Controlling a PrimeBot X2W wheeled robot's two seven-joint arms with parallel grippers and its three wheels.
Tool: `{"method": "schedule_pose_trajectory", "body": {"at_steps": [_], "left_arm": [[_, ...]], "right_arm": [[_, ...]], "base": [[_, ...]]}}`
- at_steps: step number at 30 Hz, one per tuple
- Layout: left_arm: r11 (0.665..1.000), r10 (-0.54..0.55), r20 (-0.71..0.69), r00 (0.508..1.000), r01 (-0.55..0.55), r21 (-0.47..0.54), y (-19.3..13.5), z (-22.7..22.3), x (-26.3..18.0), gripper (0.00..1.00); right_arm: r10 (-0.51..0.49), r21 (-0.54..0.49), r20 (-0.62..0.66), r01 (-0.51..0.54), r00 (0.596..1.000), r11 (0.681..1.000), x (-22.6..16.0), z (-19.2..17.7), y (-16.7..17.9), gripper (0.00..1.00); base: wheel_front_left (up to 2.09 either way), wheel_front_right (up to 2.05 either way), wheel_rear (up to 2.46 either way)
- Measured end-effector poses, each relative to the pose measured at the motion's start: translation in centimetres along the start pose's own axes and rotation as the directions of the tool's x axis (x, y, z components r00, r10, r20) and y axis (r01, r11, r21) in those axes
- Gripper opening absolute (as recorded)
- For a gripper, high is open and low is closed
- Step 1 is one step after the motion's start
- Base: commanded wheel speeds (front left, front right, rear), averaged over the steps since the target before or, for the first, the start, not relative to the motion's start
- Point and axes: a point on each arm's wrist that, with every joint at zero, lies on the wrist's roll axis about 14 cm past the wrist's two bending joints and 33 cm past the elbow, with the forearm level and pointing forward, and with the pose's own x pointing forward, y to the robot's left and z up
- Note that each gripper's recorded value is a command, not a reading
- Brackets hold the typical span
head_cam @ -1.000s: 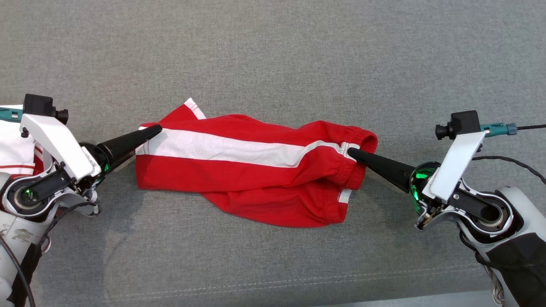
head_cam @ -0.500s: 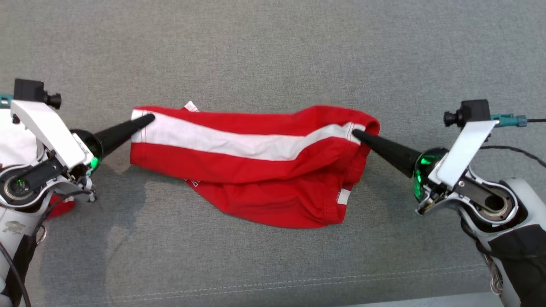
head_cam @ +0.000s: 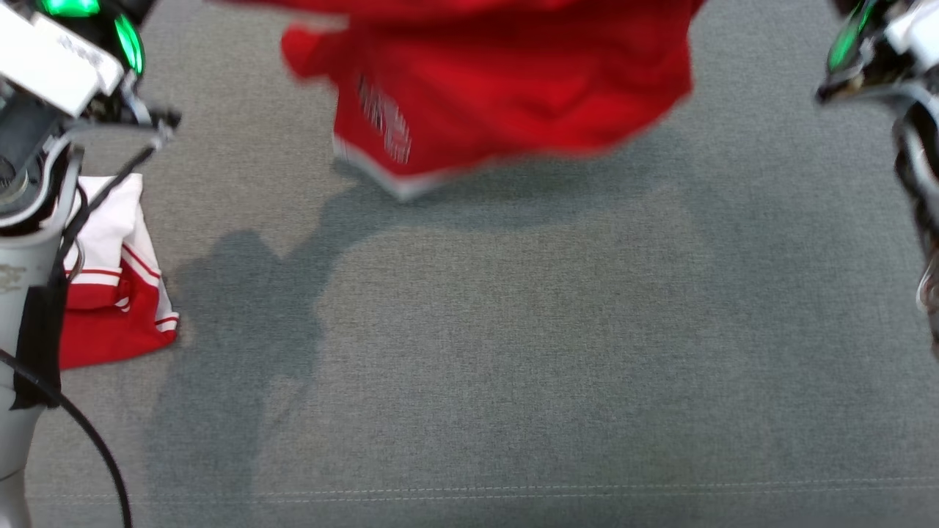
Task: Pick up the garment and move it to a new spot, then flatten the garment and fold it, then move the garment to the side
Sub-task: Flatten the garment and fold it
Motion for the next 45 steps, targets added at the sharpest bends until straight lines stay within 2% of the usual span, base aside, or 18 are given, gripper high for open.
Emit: {"method": "schedule_pose_trajectory", "body": {"at_steps": [2, 4, 6, 8, 10, 11, 14, 16, 18, 23, 28, 32, 36, 40, 42, 45], "left_arm": [[0.994, -0.096, 0.081, 0.992, 0.092, 0.058, -3.7, 2.1, 0.6, 0.00], [0.989, -0.139, 0.091, 0.986, 0.134, 0.057, -5.3, 2.5, 0.5, 0.00], [0.994, -0.101, 0.009, 0.995, 0.101, 0.042, -4.2, 0.4, -0.1, 0.00], [1.000, -0.012, -0.091, 0.996, 0.011, -0.007, -1.1, -2.9, -1.7, 0.00], [0.990, 0.101, -0.198, 0.975, -0.118, -0.077, 2.9, -7.1, -4.4, 0.00], [0.961, 0.207, -0.294, 0.933, -0.250, -0.117, 6.4, -11.0, -7.6, 0.00], [0.916, 0.313, -0.356, 0.881, -0.379, -0.133, 9.4, -13.7, -11.5, 0.00], [0.897, 0.347, -0.366, 0.864, -0.419, -0.138, 10.2, -14.2, -13.0, 0.00], [0.889, 0.360, -0.377, 0.853, -0.436, -0.137, 10.3, -14.6, -14.0, 0.00], [0.879, 0.339, -0.414, 0.845, -0.441, -0.180, 9.0, -16.2, -15.8, 0.00], [0.868, 0.327, -0.512, 0.794, -0.467, -0.170, 7.8, -19.1, -18.9, 0.00], [0.878, 0.312, -0.569, 0.761, -0.459, -0.132, 6.5, -21.0, -20.5, 0.00], [0.891, 0.301, -0.617, 0.727, -0.445, -0.090, 5.6, -22.3, -21.6, 0.00], [0.889, 0.303, -0.707, 0.639, -0.457, -0.031, 5.9, -24.2, -22.9, 0.00], [0.879, 0.306, -0.767, 0.564, -0.476, 0.001, 6.5, -25.3, -23.7, 0.00], [0.871, 0.304, -0.833, 0.463, -0.489, 0.047, 7.6, -25.9, -23.0, 0.00]], "right_arm": [[0.063, -0.063, 0.039, -0.061, 0.997, 0.996, 1.4, 1.7, 2.8, 0.00], [0.092, -0.082, 0.016, -0.090, 0.996, 0.993, 1.9, 1.5, 4.1, 0.00], [0.081, -0.068, -0.085, -0.087, 0.993, 0.994, 1.7, -0.8, 3.9, 0.00], [0.014, -0.057, -0.231, -0.028, 0.973, 0.998, 0.3, -4.3, 1.6, 0.00], [-0.101, -0.033, -0.371, 0.095, 0.923, 0.995, -2.7, -8.1, -2.7, 0.00], [-0.217, -0.026, -0.476, 0.233, 0.852, 0.972, -6.7, -11.1, -7.0, 0.00], [-0.322, -0.043, -0.570, 0.364, 0.756, 0.930, -11.7, -13.5, -10.6, 0.00], [-0.360, -0.064, -0.586, 0.402, 0.726, 0.914, -13.5, -13.5, -11.4, 0.00], [-0.385, -0.062, -0.565, 0.427, 0.730, 0.902, -14.4, -12.6, -11.8, 0.00], [-0.376, -0.033, -0.570, 0.437, 0.731, 0.899, -16.3, -12.7, -10.7, 0.00], [-0.325, -0.015, -0.588, 0.391, 0.741, 0.920, -17.7, -14.0, -8.0, 0.00], [-0.286, -0.020, -0.647, 0.359, 0.707, 0.933, -19.7, -16.3, -6.1, 0.00], [-0.278, -0.042, -0.710, 0.356, 0.646, 0.934, -22.1, -18.1, -5.6, 0.00], [-0.294, -0.085, -0.776, 0.369, 0.558, 0.926, -24.0, -19.2, -6.4, 0.00], [-0.302, -0.101, -0.798, 0.379, 0.521, 0.920, -24.3, -19.5, -7.1, 0.00], [-0.303, -0.123, -0.846, 0.392, 0.439, 0.912, -24.2, -20.2, -8.5, 0.00]], "base": [[0.00, 0.00, 0.00], [0.00, 0.00, 0.00], [0.00, 0.00, 0.00], [0.00, 0.00, 0.00], [0.00, 0.00, 0.00], [0.00, 0.00, 0.00], [0.00, 0.00, 0.00], [0.00, 0.00, 0.00], [0.00, 0.00, 0.00], [0.00, 0.00, 0.00], [0.00, 0.00, 0.00], [0.00, 0.00, 0.00], [0.00, 0.00, 0.00], [0.00, 0.00, 0.00], [0.00, 0.00, 0.00], [0.00, 0.00, 0.00]]}}
